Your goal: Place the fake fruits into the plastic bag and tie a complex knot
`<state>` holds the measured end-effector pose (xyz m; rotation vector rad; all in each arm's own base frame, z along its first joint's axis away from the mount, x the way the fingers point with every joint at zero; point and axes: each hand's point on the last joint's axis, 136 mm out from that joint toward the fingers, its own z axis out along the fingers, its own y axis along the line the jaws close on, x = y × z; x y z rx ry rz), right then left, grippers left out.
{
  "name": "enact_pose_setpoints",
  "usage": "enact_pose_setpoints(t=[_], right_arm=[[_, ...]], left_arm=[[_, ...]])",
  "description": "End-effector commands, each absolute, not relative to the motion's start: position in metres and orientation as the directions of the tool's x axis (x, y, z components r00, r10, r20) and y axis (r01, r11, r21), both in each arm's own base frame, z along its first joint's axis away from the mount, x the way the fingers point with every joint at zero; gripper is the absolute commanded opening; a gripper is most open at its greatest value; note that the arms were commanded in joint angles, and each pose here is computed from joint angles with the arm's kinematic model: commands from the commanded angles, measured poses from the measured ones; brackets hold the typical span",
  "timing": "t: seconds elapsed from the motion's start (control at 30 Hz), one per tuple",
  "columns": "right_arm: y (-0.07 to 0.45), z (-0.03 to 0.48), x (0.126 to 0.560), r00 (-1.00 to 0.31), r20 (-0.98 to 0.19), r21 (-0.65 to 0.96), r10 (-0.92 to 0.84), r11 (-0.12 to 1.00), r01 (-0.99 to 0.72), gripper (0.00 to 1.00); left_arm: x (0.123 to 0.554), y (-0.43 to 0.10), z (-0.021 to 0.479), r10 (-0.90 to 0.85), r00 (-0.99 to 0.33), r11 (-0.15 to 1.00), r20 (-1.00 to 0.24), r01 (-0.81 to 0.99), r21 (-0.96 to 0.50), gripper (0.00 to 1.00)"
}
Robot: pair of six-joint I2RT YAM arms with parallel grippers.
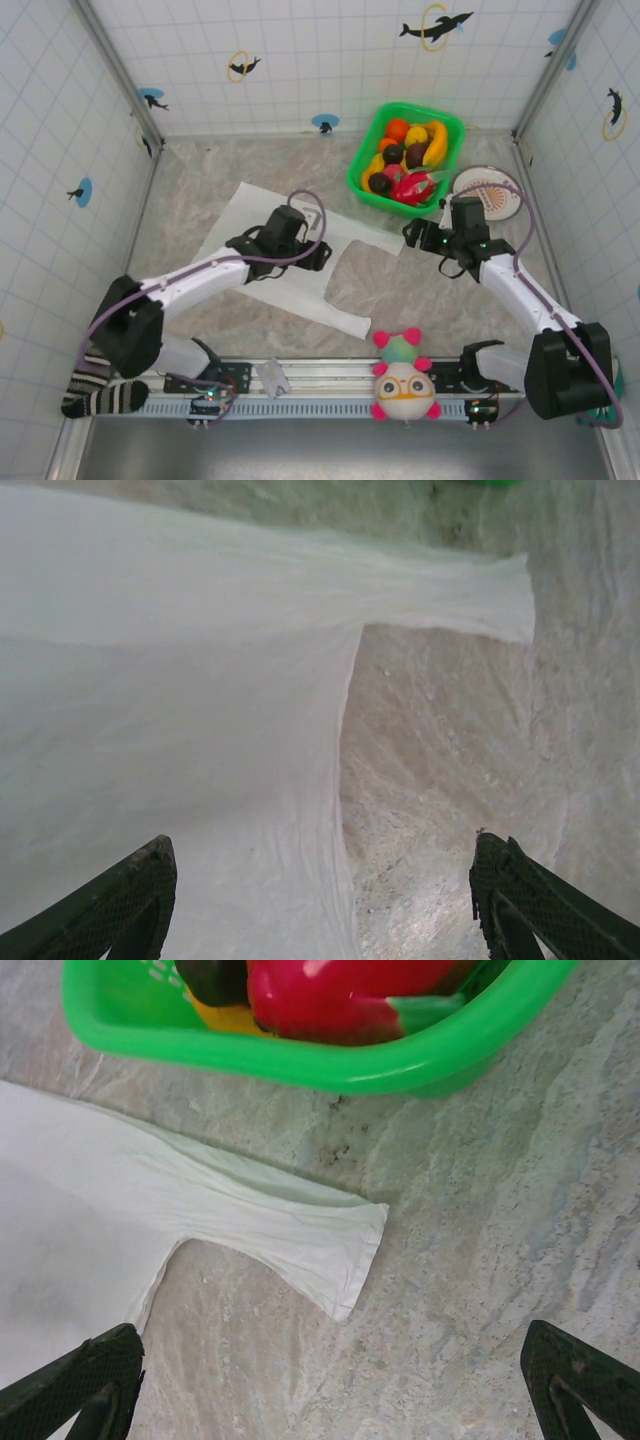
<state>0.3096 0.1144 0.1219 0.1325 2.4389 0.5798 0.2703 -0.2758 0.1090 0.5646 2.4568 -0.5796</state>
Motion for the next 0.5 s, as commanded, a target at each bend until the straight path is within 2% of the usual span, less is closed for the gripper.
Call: enact_pose_setpoints(t=[0.0, 0.27, 0.47], right_arm=[[0.119, 0.119, 0.310, -0.800, -0.553, 0.452, 0.232, 0.890, -0.055, 1.00], [0.109, 0.118, 0.313, -0.780, -0.585, 0.405, 0.222, 0.914, -0.043, 1.00], [0.108, 0.117, 0.314, -0.780, -0.588, 0.393, 0.216, 0.919, -0.042, 1.00]], left_arm=[[0.268, -0.286, 0.095, 0.346, -0.762, 0.818, -0.547, 0.531, -0.223, 0.76], [0.281, -0.294, 0.064, 0.382, -0.783, 0.841, -0.491, 0.515, -0.167, 0.76], [0.293, -0.306, 0.047, 0.413, -0.789, 0.838, -0.456, 0.525, -0.150, 0.71]])
